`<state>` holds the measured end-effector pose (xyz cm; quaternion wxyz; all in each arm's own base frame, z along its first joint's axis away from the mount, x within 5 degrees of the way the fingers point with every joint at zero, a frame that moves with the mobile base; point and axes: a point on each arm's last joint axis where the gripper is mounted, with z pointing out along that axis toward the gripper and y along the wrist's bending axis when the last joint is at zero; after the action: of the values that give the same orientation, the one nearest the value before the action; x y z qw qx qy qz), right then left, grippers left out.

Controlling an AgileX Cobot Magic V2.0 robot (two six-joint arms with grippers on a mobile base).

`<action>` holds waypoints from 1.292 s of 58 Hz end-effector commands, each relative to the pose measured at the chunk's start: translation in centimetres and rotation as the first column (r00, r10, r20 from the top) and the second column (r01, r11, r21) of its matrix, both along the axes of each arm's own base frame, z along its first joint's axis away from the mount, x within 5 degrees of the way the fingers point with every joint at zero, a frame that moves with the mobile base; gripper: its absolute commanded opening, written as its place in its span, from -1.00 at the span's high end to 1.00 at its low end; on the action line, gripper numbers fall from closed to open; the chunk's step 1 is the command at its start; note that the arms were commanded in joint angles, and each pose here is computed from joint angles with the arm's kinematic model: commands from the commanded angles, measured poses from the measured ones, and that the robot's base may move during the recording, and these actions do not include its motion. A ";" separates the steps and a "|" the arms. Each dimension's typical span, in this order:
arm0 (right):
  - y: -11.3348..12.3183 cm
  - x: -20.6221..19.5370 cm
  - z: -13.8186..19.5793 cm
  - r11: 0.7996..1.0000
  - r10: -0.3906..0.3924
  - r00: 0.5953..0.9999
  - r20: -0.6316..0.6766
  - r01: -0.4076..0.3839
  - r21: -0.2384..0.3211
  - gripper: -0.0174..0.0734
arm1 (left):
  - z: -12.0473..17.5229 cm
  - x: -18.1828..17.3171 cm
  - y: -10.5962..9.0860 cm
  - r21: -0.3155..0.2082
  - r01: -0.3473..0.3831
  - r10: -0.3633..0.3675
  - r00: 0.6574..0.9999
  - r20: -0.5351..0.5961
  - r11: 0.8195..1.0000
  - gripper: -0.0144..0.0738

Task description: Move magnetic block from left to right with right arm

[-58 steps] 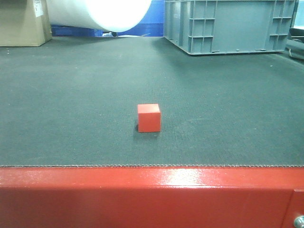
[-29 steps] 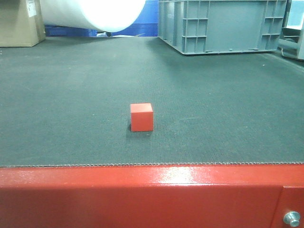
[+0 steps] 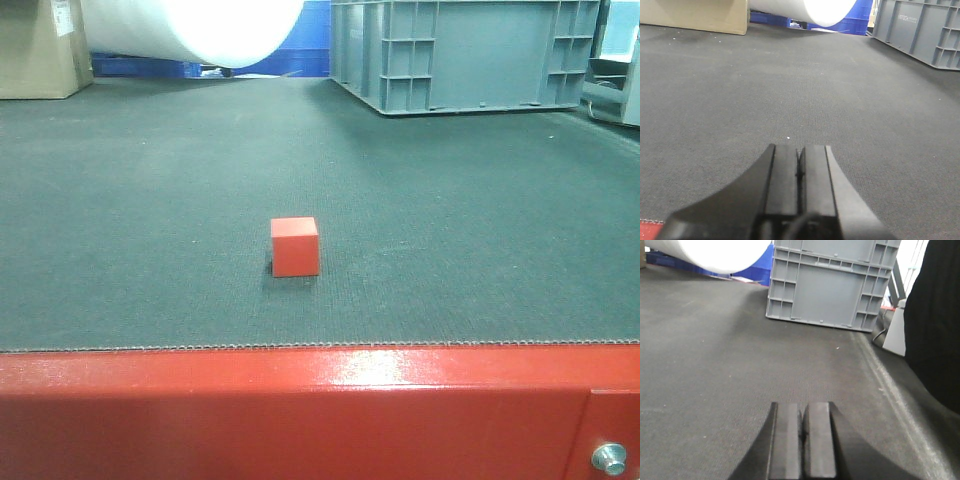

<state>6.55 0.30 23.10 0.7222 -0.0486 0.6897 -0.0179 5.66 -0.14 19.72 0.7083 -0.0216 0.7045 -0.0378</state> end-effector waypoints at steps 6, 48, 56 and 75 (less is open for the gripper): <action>-0.1 -0.5 0.4 0.996 -0.009 0.991 0.134 -0.002 0.084 0.49 | 0.5 -0.1 0.0 -0.009 -0.001 0.002 0.996 0.086 1.000 0.94; -0.1 -1.2 -1.7 0.996 -0.004 0.990 0.143 -0.009 0.087 0.49 | 0.5 -0.1 0.0 -0.009 -0.001 0.002 0.997 0.083 1.000 0.94; -0.1 -1.2 -1.7 0.996 -0.004 0.990 0.143 -0.009 0.087 0.49 | 0.5 -0.1 0.0 -0.009 -0.001 0.002 0.997 0.083 1.000 0.94; -0.1 -1.2 -1.7 0.996 -0.004 0.990 0.143 -0.009 0.087 0.49 | 0.5 -0.1 0.0 -0.009 -0.001 0.002 0.997 0.083 1.000 0.94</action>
<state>5.65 0.26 20.57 0.7386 -0.0181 0.6737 0.0139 5.66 -0.14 19.72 0.7083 -0.0216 0.7045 -0.0378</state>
